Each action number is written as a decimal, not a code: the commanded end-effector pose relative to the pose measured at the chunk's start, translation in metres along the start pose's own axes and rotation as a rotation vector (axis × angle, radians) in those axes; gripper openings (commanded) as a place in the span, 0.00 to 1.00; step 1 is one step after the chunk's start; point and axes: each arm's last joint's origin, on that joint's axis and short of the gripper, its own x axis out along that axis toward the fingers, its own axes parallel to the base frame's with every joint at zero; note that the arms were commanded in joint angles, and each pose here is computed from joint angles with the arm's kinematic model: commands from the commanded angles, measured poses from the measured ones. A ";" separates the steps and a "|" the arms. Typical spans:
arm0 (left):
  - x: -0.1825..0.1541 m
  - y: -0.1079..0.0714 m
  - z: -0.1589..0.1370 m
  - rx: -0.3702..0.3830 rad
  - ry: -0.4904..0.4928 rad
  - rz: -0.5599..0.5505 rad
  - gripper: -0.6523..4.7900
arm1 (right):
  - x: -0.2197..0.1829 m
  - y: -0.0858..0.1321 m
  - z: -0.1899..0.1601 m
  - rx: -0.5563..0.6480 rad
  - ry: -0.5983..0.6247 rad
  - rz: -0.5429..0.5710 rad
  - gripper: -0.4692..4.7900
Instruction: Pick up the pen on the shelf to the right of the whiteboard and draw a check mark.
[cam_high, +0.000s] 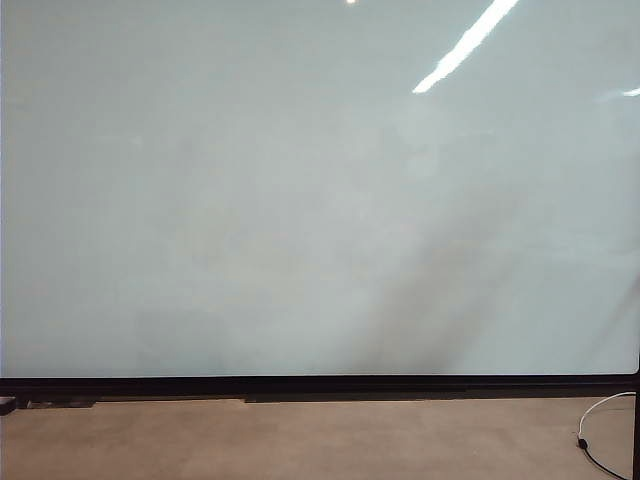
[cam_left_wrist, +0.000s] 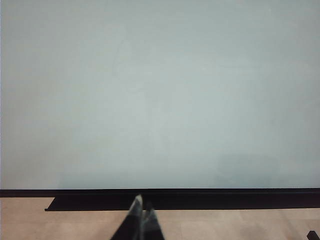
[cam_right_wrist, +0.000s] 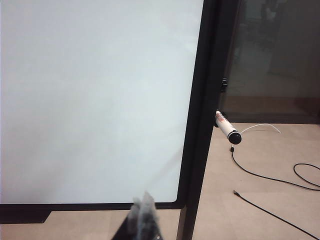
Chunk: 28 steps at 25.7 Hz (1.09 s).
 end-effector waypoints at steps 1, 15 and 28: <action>0.000 0.000 0.002 0.004 -0.015 0.000 0.11 | 0.000 0.000 0.004 0.004 -0.038 0.005 0.08; 0.000 0.000 0.002 0.004 -0.015 -0.001 0.11 | -0.001 -0.002 0.015 0.057 -0.138 -0.059 0.08; 0.000 0.000 0.002 0.004 -0.015 -0.001 0.11 | -0.003 -0.004 0.023 0.016 -0.125 -0.090 0.13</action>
